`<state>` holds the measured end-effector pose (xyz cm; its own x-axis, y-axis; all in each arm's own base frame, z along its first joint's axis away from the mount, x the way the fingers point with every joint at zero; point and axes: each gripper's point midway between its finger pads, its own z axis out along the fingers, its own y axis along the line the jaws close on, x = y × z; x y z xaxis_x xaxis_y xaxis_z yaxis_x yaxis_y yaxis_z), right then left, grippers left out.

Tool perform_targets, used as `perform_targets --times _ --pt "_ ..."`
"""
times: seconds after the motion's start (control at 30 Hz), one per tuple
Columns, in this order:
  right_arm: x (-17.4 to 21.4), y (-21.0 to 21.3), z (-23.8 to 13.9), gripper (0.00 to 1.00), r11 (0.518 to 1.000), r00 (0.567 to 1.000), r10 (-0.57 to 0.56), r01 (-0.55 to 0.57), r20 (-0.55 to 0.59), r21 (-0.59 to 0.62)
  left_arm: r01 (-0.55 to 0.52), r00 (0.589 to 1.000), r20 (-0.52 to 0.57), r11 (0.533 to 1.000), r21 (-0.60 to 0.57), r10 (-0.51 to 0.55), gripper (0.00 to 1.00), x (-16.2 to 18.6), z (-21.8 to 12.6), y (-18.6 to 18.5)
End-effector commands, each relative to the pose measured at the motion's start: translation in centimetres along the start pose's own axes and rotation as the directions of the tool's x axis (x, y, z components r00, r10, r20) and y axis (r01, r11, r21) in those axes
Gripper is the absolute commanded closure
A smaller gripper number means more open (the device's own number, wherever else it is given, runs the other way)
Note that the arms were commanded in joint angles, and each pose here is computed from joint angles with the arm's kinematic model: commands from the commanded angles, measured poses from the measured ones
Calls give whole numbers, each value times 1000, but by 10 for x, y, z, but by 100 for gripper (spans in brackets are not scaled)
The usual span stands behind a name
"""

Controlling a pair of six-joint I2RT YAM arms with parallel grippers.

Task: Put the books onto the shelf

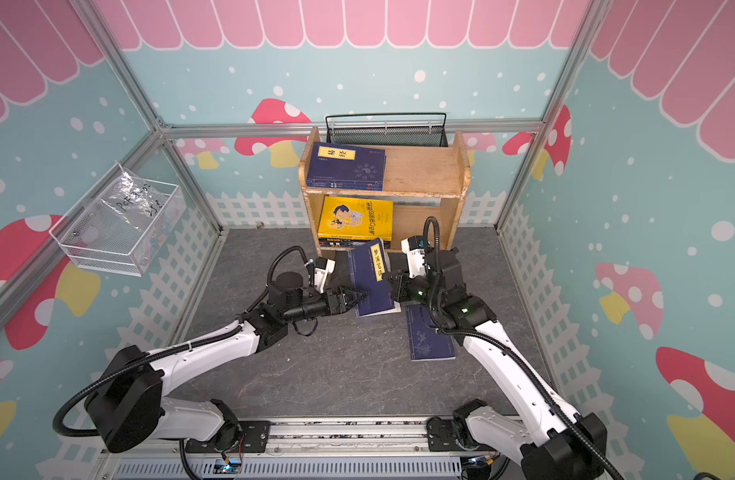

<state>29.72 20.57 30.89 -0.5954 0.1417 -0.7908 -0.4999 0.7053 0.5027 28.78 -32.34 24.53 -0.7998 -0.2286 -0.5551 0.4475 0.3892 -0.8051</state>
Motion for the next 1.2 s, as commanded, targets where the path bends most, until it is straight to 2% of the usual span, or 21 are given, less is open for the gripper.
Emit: perform_targets --times 0.0,0.1,0.2,0.3,0.4,0.6,0.73,0.9,0.93,1.1,1.17 --pt "-12 29 -17 99 993 997 -74 76 21 -96 -102 994 -22 993 60 103 5 -3 -10 -24" --pt "-17 45 -25 99 980 993 -109 114 42 -162 -152 988 -1 976 155 154 7 -8 -16 -48" --pt "-19 53 -28 99 970 992 -120 127 49 -207 -176 984 2 970 166 179 9 -13 -16 -54" --pt "-23 62 -33 99 960 989 -135 144 56 -241 -195 981 18 959 205 195 15 -19 -20 -64" --pt "-25 66 -37 99 954 988 -141 153 65 -257 -222 975 40 945 241 219 26 -26 -27 -77" --pt "-28 62 -36 99 958 988 -136 150 74 -244 -257 966 87 931 259 242 58 -37 -42 -96" --pt "-29 59 -30 99 959 989 -107 129 99 -252 -269 962 119 921 281 244 72 -42 -53 -111" --pt "-36 59 -24 97 956 987 -93 125 132 -266 -286 956 146 922 262 255 85 -50 -62 -121" --pt "-38 58 -23 93 957 987 -92 125 135 -261 -293 953 157 920 259 260 86 -53 -65 -124" --pt "-47 50 -24 45 970 980 -93 130 178 -205 -311 939 209 935 171 274 99 -65 -79 -127" --pt "-49 43 -25 34 979 976 -87 121 198 -166 -324 931 225 935 146 287 100 -70 -86 -131"
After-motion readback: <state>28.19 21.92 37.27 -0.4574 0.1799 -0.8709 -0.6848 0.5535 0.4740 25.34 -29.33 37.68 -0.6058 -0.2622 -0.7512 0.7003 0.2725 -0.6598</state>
